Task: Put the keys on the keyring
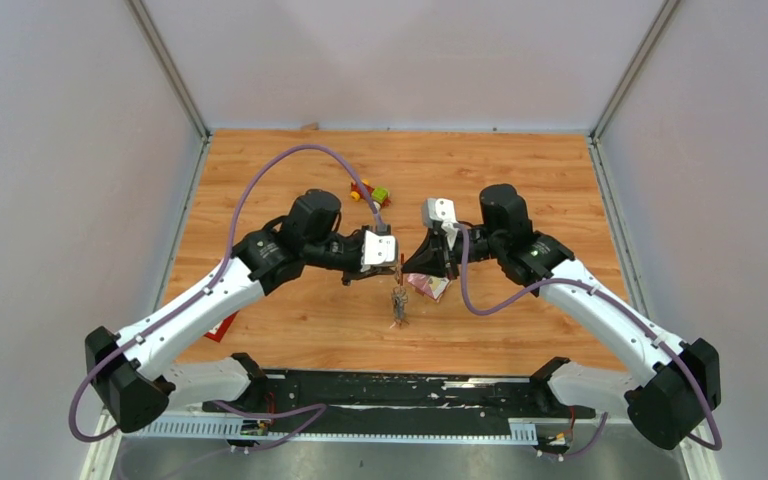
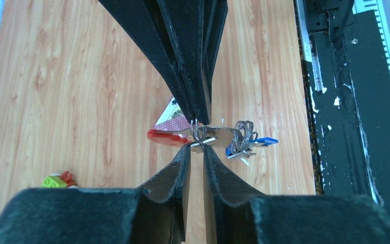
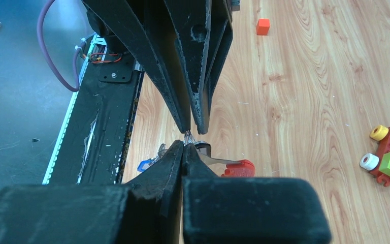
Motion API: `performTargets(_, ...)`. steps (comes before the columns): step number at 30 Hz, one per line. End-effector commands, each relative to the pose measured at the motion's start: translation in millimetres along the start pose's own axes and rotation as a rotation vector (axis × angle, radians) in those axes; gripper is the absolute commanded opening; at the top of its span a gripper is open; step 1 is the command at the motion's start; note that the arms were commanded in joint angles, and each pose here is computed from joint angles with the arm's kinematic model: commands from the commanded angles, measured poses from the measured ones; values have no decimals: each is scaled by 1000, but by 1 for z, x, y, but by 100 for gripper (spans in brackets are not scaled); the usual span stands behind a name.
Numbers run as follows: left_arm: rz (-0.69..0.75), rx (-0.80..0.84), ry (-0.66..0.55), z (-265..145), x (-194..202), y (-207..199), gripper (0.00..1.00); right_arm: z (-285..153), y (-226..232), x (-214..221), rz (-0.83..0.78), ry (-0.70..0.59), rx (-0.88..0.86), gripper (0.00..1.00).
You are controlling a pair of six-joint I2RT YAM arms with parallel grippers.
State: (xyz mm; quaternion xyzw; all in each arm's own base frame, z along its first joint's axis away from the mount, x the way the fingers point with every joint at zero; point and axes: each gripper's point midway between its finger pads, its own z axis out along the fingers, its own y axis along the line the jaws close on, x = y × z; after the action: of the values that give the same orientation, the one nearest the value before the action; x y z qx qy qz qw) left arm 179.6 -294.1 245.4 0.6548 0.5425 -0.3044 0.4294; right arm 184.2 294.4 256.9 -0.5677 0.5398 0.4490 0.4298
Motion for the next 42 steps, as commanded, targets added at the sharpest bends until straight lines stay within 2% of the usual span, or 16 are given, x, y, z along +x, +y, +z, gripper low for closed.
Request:
performTargets(1, 26, 22, -41, 6, -8, 1, 20, -7, -3, -37, -94, -76, 20, 0)
performTargets(12, 5, 55, -55, 12, -3, -7, 8, -9, -7, -37, -95, -76, 45, 0)
performTargets(16, -4, 70, -63, 14, -3, -10, 0, -9, -9, -36, -92, -73, 56, 0)
performTargets(34, -42, 104, -95, 22, -9, -10, 0, -9, -19, -32, -67, -72, 111, 0)
performTargets(36, -46, 109, -101, 22, -11, -10, 3, -9, -19, -32, -65, -72, 114, 0)
performTargets(42, -24, 72, -87, 17, -12, -5, 25, -10, -18, -29, -83, -64, 116, 0)
